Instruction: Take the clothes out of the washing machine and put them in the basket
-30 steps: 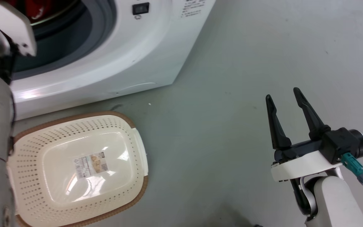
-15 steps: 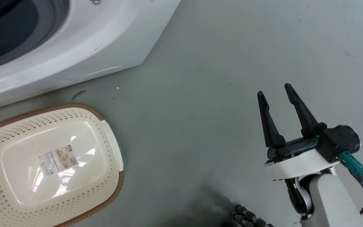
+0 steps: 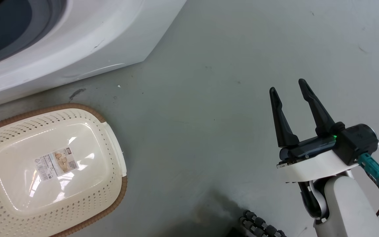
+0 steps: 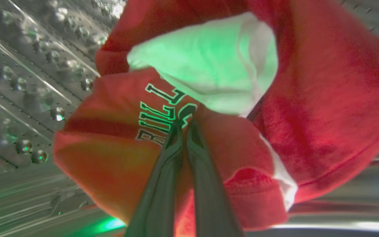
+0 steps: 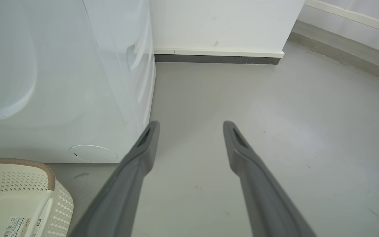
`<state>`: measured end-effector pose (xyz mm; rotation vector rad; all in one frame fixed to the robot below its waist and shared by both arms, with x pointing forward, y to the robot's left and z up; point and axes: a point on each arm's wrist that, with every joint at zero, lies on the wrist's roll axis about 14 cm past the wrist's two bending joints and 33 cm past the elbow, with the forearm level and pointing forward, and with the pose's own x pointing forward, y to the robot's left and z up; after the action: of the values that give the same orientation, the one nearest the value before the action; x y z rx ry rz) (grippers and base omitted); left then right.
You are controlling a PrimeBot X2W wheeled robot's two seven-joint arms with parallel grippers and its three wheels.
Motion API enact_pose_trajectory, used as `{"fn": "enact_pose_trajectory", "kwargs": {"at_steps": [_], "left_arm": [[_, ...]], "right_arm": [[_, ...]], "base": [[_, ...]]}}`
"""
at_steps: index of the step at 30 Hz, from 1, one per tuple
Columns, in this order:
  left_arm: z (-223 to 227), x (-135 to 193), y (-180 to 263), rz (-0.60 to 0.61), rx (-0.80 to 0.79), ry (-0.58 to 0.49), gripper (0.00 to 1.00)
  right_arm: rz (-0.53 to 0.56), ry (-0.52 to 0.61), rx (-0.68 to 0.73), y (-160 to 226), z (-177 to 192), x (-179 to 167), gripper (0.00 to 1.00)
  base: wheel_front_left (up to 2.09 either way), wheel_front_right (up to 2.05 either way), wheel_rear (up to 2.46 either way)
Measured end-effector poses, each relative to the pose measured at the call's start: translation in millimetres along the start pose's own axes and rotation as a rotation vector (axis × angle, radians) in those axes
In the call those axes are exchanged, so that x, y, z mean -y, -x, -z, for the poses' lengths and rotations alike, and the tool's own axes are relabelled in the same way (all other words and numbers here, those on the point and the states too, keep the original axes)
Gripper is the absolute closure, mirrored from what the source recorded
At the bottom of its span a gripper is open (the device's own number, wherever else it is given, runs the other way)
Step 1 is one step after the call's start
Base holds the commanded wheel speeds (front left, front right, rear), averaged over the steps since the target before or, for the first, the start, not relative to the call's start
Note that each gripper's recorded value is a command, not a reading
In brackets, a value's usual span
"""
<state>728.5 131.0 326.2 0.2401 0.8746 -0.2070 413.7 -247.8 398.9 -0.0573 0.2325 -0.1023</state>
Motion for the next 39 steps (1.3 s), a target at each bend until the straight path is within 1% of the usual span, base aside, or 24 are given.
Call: {"fn": "enact_pose_trajectory", "kwargs": {"at_steps": [4,5,6,11,19,27,39], "left_arm": [[-15,-3,9,-0.031,0.119,-0.004,1.00],[-24,-8,18,-0.064,0.214,-0.004,1.00],[-26,-7,22,-0.071,0.246,-0.007,1.00],[-32,2,46,-0.063,0.380,0.025,1.00],[-34,8,102,-0.062,0.597,0.077,1.00],[-25,16,168,-0.051,0.744,0.105,1.00],[-16,7,268,-0.059,0.928,0.170,1.00]], "right_arm": [[0.000,0.001,0.019,-1,-6,1,0.00],[0.002,-0.009,0.030,0,-10,1,0.00],[0.004,-0.005,0.033,1,-11,2,0.00],[0.004,0.006,0.066,6,-24,3,0.00],[0.001,0.010,0.142,24,-51,2,0.00],[-0.006,0.000,0.201,53,-68,-2,0.00],[-0.066,-0.013,0.296,78,-93,-22,0.00]], "base": [[0.00,0.00,0.00],[0.00,0.00,0.00],[0.00,0.00,0.00],[0.00,0.00,0.00],[0.00,0.00,0.00],[0.00,0.00,0.00],[0.00,0.00,0.00]]}}
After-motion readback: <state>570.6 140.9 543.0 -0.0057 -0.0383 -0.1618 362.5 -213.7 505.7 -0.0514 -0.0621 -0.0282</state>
